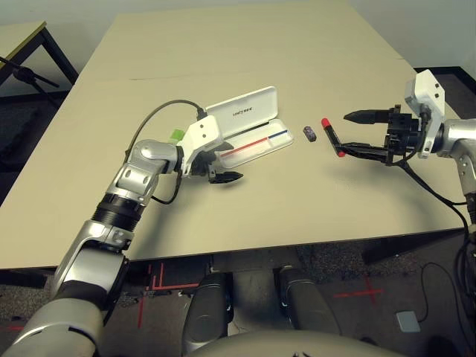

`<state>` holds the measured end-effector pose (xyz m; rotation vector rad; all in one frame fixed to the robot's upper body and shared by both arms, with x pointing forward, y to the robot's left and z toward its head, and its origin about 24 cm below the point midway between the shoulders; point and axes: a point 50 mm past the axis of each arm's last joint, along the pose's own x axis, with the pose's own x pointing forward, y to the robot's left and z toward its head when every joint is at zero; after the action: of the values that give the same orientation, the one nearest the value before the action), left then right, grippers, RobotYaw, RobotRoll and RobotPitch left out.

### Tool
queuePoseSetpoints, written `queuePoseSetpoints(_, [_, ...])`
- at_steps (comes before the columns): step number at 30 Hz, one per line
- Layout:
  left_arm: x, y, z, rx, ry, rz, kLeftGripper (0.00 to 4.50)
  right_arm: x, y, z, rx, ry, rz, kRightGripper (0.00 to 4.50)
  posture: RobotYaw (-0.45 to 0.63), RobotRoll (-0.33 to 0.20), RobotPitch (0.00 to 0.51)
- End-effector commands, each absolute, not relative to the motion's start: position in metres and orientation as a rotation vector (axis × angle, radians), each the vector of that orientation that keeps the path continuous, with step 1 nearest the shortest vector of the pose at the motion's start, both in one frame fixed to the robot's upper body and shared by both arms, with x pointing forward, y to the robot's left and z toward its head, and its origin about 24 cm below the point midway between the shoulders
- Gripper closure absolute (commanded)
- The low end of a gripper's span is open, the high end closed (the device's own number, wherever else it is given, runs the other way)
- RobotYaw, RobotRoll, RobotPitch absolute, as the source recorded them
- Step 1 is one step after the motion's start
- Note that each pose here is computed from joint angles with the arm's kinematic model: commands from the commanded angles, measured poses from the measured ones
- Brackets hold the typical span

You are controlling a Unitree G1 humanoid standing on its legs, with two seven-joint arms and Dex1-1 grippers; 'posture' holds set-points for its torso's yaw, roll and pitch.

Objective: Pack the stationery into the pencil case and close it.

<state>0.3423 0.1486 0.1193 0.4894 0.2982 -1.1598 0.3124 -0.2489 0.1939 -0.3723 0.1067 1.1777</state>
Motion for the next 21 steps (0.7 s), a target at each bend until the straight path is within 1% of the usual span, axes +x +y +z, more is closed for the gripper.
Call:
queuePoseSetpoints(1, [0.346,0.146,0.11,0.543,0.332,-1.153,0.05,0.31,-0.247,0.192,-0.398,0.127,1.209,0.0,-0.1,0.0,0.1])
queuePoseSetpoints(10, [0.342,0.145,0.097,0.575,0.392,-1.173,0.05,0.312,-0.246,0.197,-0.407,0.103,1.204,0.0,-0.11,0.0,0.093])
queuePoseSetpoints(11, [0.342,0.145,0.094,0.575,0.407,-1.169,0.21,0.313,-0.245,0.199,-0.408,0.094,1.202,0.0,-0.11,0.0,0.092])
queuePoseSetpoints(13, [0.342,0.145,0.09,0.577,0.427,-1.163,0.63,0.315,-0.244,0.201,-0.406,0.079,1.197,0.0,-0.1,0.0,0.09])
queuePoseSetpoints(17, [0.343,0.148,0.086,0.6,0.461,-1.136,2.16,0.316,-0.242,0.2,-0.407,0.074,1.193,0.0,-0.1,0.0,0.088])
queuePoseSetpoints(21, [0.344,0.148,0.086,0.607,0.455,-1.132,3.8,0.317,-0.243,0.198,-0.405,0.074,1.189,0.0,-0.1,0.0,0.083])
